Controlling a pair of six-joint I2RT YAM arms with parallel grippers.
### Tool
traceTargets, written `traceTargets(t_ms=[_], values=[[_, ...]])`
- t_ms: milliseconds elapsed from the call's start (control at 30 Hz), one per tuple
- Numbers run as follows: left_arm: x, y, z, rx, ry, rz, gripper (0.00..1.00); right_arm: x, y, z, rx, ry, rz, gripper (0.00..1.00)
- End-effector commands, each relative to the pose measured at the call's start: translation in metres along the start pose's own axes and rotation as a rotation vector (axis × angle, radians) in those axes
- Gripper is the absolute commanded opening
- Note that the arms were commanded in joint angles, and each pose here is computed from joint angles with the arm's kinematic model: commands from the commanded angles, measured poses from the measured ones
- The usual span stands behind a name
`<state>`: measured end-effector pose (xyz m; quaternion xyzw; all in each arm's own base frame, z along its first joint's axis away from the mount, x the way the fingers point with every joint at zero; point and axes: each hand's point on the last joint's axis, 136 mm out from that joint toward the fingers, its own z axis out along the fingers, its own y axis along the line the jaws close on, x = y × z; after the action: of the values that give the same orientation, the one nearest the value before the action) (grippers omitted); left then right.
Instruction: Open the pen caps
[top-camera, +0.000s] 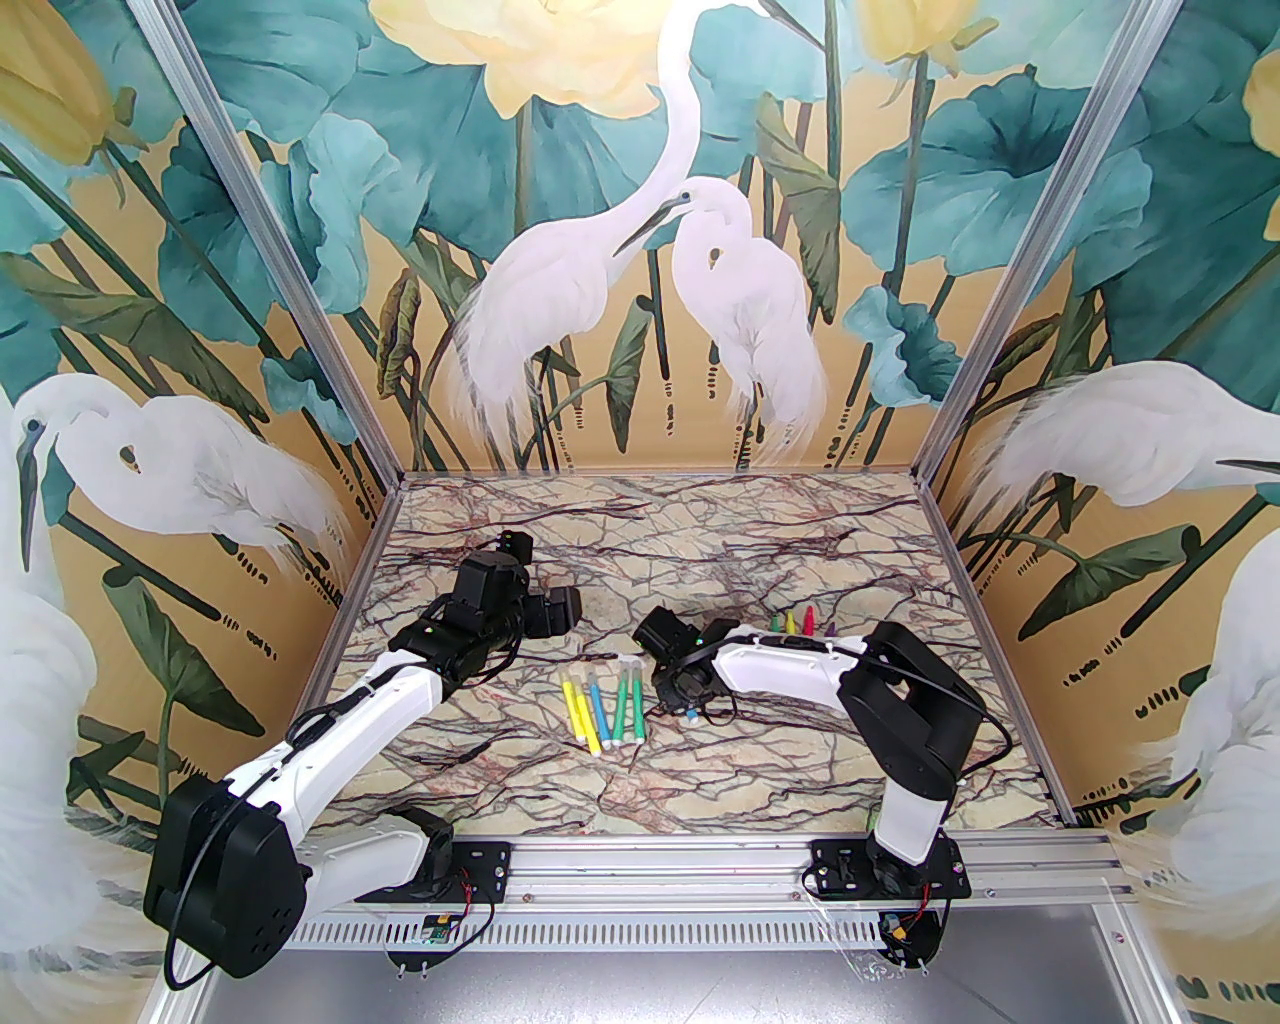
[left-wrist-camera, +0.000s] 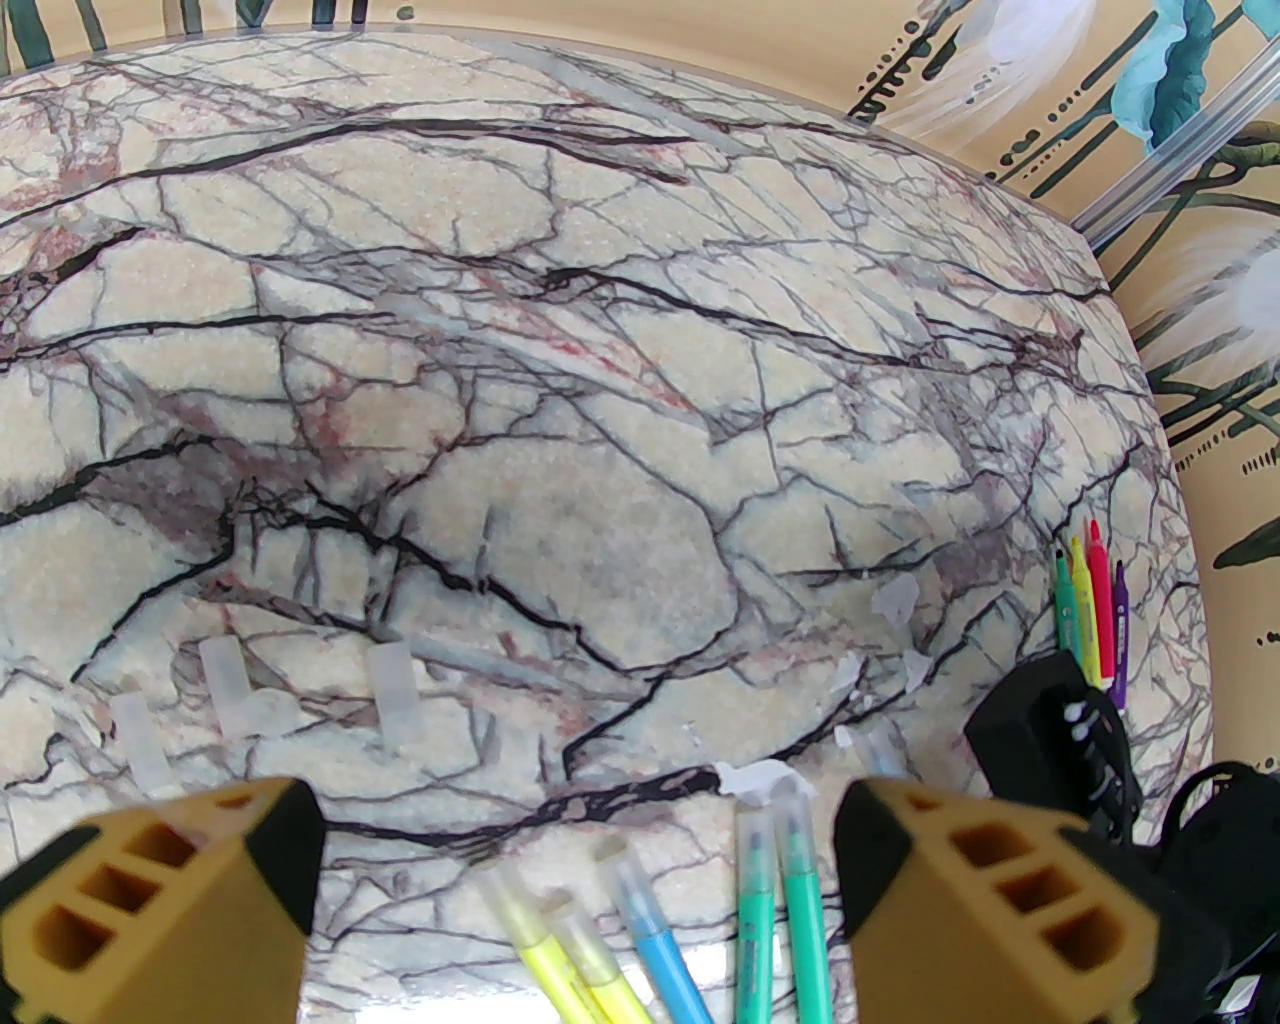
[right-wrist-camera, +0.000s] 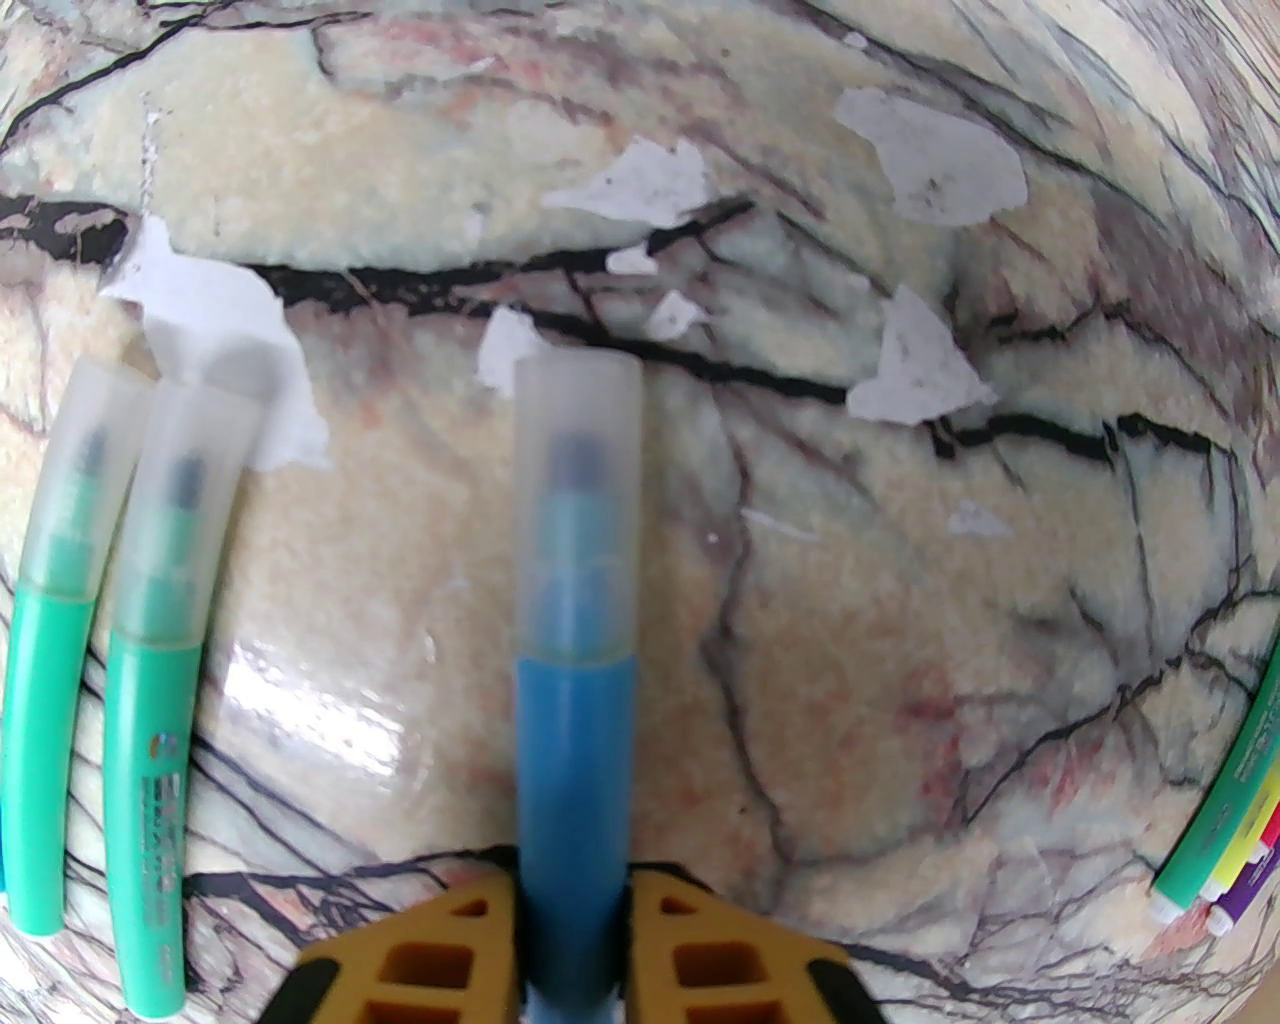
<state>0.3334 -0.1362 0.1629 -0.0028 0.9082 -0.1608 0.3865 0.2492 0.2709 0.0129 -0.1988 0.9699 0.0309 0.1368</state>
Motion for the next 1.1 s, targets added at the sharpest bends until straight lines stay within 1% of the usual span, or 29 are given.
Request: traceTargets(t_ms=[0, 133, 500, 867, 1067], values=[[0.005, 0.002, 0.004, 0.005, 0.009, -0.007, 0.89, 0.004, -0.001, 0.01, 0.024, 0.009, 0.003, 0.16], [0.004, -0.003, 0.003, 0.035, -0.001, -0.013, 0.89, -0.001, -0.001, 0.004, 0.011, -0.022, 0.003, 0.14], [0.005, -0.019, 0.008, 0.126, 0.02, -0.023, 0.88, -0.023, -0.003, -0.036, -0.087, -0.201, 0.024, 0.12], [0.011, -0.061, 0.003, 0.367, 0.077, -0.011, 0.87, -0.033, -0.008, -0.075, -0.167, -0.363, 0.031, 0.11], [0.013, -0.09, -0.007, 0.547, 0.106, -0.01, 0.86, -0.037, -0.005, -0.094, -0.216, -0.437, 0.002, 0.11]])
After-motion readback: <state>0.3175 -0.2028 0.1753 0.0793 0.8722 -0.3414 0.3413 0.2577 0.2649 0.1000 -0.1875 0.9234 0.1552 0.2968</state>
